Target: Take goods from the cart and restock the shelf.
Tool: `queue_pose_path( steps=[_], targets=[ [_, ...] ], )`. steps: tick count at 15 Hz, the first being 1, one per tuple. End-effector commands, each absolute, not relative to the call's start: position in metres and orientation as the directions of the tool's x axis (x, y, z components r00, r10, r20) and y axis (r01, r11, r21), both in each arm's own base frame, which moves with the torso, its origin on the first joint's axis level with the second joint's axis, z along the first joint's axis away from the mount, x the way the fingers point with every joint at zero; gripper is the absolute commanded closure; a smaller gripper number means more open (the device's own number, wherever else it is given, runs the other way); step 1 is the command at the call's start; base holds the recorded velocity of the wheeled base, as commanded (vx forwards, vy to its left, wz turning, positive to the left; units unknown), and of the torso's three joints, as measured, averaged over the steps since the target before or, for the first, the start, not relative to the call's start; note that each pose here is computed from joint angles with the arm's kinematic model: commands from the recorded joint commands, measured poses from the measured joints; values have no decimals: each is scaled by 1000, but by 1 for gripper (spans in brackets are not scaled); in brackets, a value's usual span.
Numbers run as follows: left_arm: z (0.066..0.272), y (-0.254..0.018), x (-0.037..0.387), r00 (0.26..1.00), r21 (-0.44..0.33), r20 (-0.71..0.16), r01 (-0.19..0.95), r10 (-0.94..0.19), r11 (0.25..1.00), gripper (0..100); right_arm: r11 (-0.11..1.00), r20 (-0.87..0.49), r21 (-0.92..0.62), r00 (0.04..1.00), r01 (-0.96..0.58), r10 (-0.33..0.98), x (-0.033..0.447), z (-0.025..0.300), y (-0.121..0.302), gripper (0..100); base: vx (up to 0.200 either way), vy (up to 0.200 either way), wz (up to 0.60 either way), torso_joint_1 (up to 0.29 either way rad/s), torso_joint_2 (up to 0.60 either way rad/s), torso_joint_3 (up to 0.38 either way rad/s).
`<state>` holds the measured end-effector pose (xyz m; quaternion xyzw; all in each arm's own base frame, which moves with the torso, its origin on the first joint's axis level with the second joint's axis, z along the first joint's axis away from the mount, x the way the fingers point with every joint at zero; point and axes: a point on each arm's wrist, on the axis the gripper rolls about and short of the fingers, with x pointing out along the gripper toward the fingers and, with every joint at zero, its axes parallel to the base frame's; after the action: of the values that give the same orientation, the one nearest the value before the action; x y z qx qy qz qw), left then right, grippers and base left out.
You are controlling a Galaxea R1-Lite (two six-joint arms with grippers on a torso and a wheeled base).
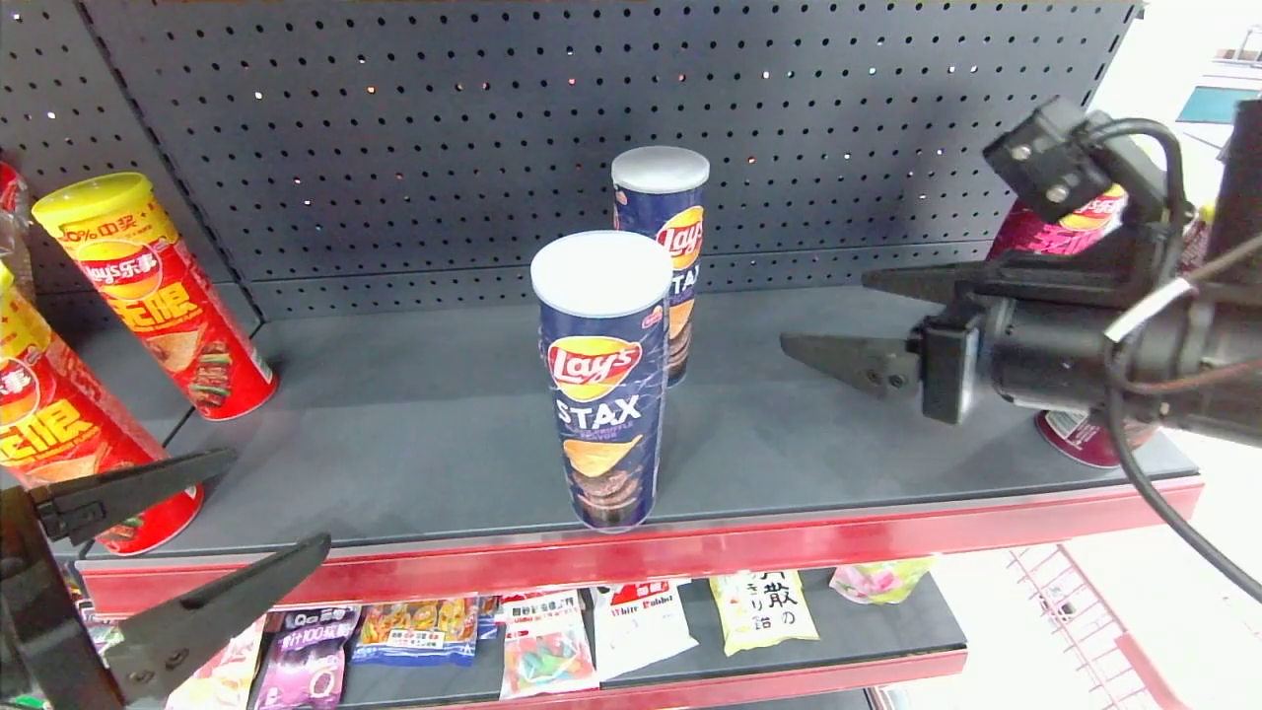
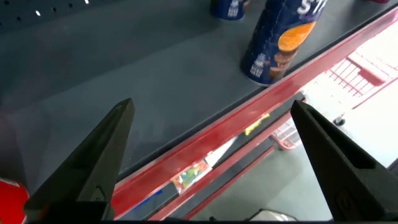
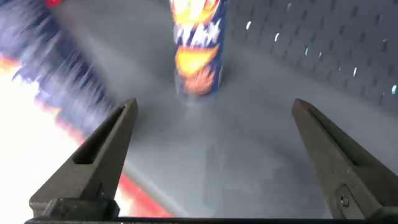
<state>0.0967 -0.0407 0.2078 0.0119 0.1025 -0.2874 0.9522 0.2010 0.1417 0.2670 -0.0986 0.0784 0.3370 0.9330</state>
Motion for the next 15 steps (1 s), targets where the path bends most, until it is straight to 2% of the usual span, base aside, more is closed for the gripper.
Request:
queue_pose_path(
  steps=[1,6,8,9,12,15],
  targets=[
    [206,-41,97,811,-39,-217,549,-543,835,0,737,-183,-136,748,-662,638,158,264,119,0,0,0,0,0,0,0],
    [199,-42,99,804,-36,-247,550,-541,834,0,688,-170,-138,701,-713,692,91,230,79,0,0,0,0,0,0,0],
    [195,-42,102,811,15,-289,536,-510,844,0,695,-163,-141,709,-705,686,72,214,63,0,0,0,0,0,0,0],
    [191,-42,105,820,46,-339,505,-462,862,0,734,-148,-147,749,-663,646,61,203,49,0,0,0,0,0,0,0],
    [186,-47,119,821,66,-402,468,-406,881,0,899,-114,-162,913,-406,392,41,183,21,0,0,0,0,0,0,0],
    [192,-57,138,803,64,-424,488,-418,871,0,975,-82,-121,980,-188,179,26,163,5,0,0,0,0,0,0,0]
  ],
)
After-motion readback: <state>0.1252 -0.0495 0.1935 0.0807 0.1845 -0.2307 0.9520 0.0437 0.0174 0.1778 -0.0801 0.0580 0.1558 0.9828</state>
